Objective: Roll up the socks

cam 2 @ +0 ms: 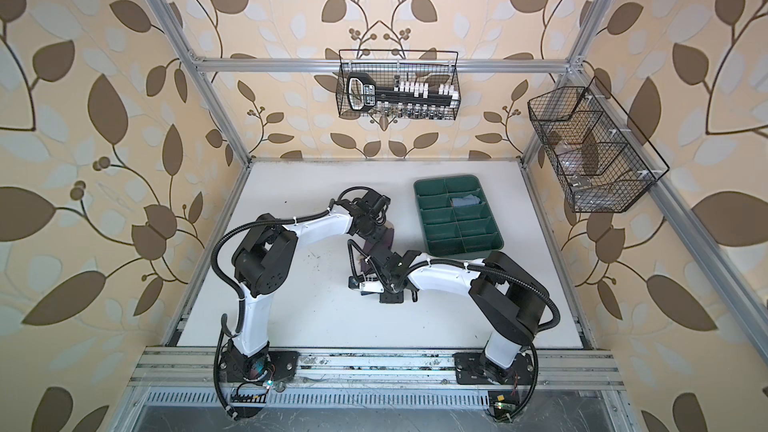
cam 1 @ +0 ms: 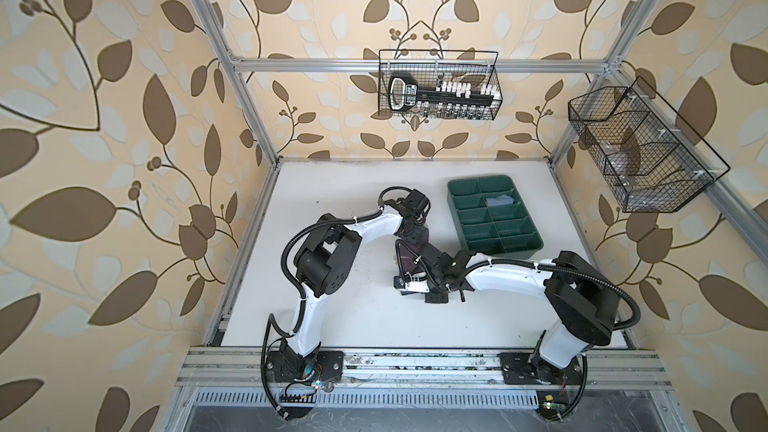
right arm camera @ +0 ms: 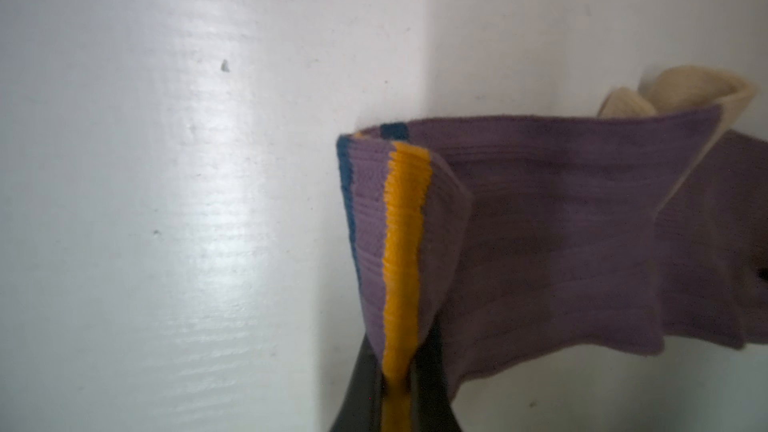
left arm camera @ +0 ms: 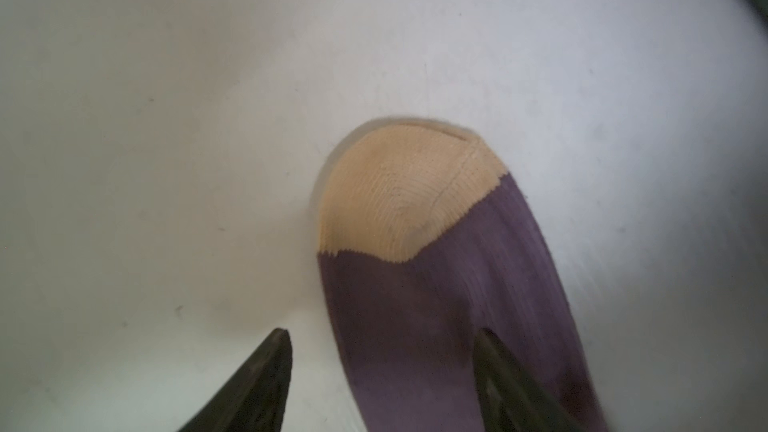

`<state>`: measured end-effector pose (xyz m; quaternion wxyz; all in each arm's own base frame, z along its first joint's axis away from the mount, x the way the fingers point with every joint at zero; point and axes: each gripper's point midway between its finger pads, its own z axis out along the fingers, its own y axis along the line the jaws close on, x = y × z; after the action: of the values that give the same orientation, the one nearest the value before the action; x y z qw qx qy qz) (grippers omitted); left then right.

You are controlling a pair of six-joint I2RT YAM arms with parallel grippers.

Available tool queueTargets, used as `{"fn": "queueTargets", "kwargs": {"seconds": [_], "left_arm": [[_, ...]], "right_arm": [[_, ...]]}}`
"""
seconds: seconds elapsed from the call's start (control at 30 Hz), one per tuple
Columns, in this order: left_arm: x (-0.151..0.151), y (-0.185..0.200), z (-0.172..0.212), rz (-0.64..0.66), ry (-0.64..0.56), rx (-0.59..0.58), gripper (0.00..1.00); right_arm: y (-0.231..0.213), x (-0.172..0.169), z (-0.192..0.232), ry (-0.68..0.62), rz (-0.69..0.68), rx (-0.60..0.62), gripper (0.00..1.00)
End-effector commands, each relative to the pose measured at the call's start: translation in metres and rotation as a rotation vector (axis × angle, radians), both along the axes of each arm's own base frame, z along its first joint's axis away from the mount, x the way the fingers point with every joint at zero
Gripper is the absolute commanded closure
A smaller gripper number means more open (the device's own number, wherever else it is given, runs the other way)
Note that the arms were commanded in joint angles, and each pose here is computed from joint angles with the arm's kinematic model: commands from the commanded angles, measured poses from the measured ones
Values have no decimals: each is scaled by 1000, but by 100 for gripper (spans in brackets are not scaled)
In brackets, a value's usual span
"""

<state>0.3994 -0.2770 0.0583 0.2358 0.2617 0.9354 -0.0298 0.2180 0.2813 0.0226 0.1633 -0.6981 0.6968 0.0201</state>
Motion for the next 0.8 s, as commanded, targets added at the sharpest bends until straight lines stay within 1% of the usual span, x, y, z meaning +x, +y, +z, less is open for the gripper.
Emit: {"fn": "queueTargets", "kwargs": {"seconds": [0.0, 0.1, 0.23, 0.27, 0.33, 0.37, 0.4, 0.47, 0.53, 0.57, 0.63, 0.7, 0.77], "left_arm": [[20, 12, 92, 2, -223, -50, 27], [30, 34, 140, 52, -360, -53, 23], [32, 64, 205, 117, -523, -69, 20], [29, 74, 224, 137, -566, -72, 17], [21, 94, 255, 192, -653, -76, 4], [14, 104, 268, 220, -691, -79, 1], [1, 114, 287, 220, -726, -95, 1], [-25, 126, 303, 185, -750, -106, 1], [-55, 134, 317, 143, -790, -168, 1], [-74, 134, 321, 94, -792, -210, 1], [-111, 128, 319, -41, -769, -281, 1], [-153, 119, 304, -221, -707, -319, 1], [-180, 123, 283, -294, -639, -305, 2]], "right_arm": [[-18, -29, -16, 167, 1, -75, 100], [-17, -32, -14, 203, 3, -76, 100], [-15, -37, -12, 276, 4, -71, 100], [-14, -39, -11, 306, 6, -69, 100], [-11, -42, -9, 358, 7, -60, 100], [-9, -44, -8, 394, 5, -50, 100], [-7, -46, -7, 429, 0, -39, 100], [-4, -50, -5, 497, -12, -21, 100], [-1, -53, -6, 550, -20, -10, 100], [-1, -53, -7, 568, -23, -12, 100], [1, -51, -8, 584, -35, -16, 100], [3, -46, -10, 588, -52, -18, 100], [4, -39, -11, 585, -72, -10, 100]]}}
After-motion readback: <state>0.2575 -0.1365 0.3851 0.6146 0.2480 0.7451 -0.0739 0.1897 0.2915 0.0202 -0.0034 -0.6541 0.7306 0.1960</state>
